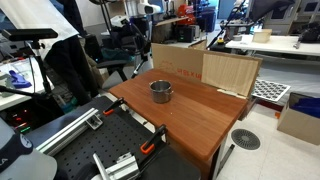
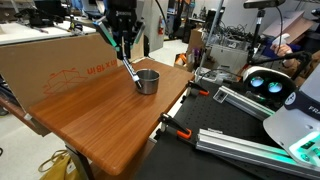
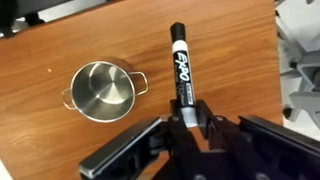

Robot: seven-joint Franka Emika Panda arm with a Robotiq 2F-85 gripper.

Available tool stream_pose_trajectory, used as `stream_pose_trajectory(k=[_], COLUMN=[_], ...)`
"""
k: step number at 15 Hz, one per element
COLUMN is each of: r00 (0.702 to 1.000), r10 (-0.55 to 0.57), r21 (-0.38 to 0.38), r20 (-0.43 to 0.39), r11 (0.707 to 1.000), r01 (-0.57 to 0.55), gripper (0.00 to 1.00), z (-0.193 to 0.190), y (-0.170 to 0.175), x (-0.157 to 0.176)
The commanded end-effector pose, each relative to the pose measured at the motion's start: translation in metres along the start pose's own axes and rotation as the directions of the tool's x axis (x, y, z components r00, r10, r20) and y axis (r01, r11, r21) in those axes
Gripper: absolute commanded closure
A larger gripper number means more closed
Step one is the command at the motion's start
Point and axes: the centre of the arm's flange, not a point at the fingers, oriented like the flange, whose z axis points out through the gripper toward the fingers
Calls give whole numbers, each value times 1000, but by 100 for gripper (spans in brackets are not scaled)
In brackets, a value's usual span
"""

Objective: Take out the marker from the silver pot

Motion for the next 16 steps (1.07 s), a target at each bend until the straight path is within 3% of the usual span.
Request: stream_pose_trajectory(k=[1,6,16], r00=[995,982,956], r10=[12,41,63], r21=[-24,-91,-201], r20=[96,186,286], r11=[1000,996,980], r01=[-10,-24,-4], gripper=[95,95,95], z=[20,61,123], y=[-14,-27,-47], x=[28,54,79])
